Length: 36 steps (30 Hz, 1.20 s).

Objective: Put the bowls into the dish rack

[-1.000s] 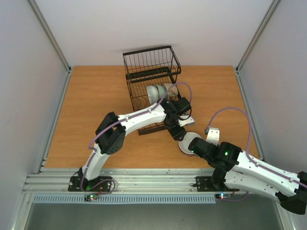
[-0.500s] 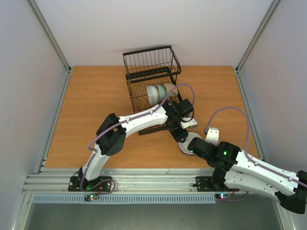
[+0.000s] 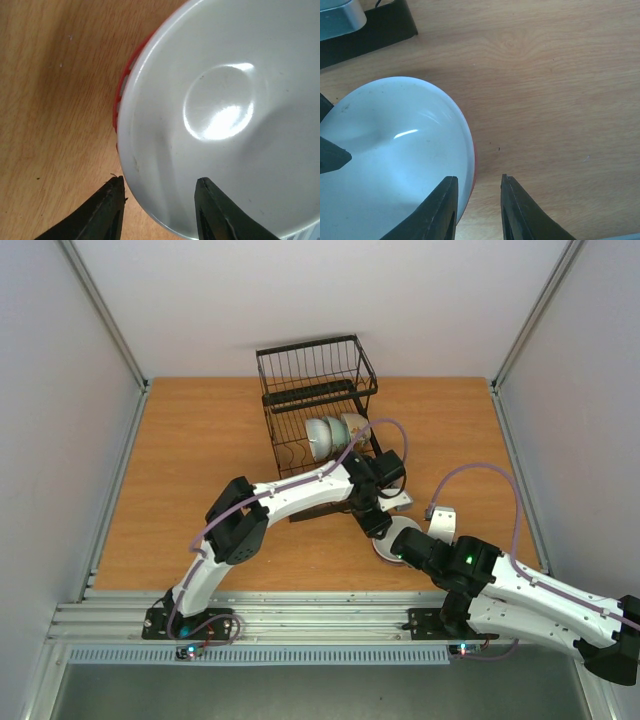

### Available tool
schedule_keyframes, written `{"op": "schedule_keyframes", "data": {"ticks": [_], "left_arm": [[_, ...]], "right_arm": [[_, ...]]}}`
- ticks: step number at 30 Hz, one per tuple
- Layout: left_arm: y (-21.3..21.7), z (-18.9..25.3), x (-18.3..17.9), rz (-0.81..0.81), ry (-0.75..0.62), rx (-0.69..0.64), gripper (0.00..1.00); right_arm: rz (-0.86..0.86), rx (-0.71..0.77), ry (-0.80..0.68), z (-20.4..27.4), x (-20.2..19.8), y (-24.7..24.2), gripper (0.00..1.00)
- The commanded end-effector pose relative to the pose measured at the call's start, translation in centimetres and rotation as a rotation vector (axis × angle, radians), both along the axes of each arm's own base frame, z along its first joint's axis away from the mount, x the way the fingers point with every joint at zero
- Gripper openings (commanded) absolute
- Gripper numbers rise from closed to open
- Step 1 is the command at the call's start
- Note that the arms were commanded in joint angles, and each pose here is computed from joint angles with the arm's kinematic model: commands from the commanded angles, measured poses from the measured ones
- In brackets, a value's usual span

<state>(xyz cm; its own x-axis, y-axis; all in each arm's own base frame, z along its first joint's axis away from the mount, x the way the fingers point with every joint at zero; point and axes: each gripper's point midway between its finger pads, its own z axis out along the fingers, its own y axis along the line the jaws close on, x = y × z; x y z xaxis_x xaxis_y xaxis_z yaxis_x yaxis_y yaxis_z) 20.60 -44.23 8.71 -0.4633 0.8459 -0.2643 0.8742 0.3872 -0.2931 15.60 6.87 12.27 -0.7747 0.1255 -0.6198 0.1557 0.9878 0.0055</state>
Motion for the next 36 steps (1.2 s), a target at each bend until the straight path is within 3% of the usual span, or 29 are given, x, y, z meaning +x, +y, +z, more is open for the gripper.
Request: {"op": "schedule_keyframes", "data": {"ticks": [1,10,14,28,36], "left_arm": [[-0.9,0.0,0.3,-0.006,-0.023,-0.009,0.38],[-0.9,0.2,0.4,-0.003,-0.030,-0.010,0.18],[-0.8,0.6,0.5,-0.002,-0.037,-0.015,0.01],[-0.4,5.0,0.4,-0.033,-0.106,-0.096,0.01],[1.5,10.9,1.5,-0.007,-0.127,-0.257,0.01]], "right_arm": [[-0.013,0.009,-0.036,0.8,0.4,0.0,0.26],[-0.011,0.006,-0.036,0.8,0.4,0.1,0.26],[-0.012,0.007,-0.039,0.8,0.4,0.0,0.26],[0.010,0.044,-0.070,1.7,0.3,0.2,0.27],[0.228,0.203,-0.182,7.2,0.5,3.4,0.51]]}}
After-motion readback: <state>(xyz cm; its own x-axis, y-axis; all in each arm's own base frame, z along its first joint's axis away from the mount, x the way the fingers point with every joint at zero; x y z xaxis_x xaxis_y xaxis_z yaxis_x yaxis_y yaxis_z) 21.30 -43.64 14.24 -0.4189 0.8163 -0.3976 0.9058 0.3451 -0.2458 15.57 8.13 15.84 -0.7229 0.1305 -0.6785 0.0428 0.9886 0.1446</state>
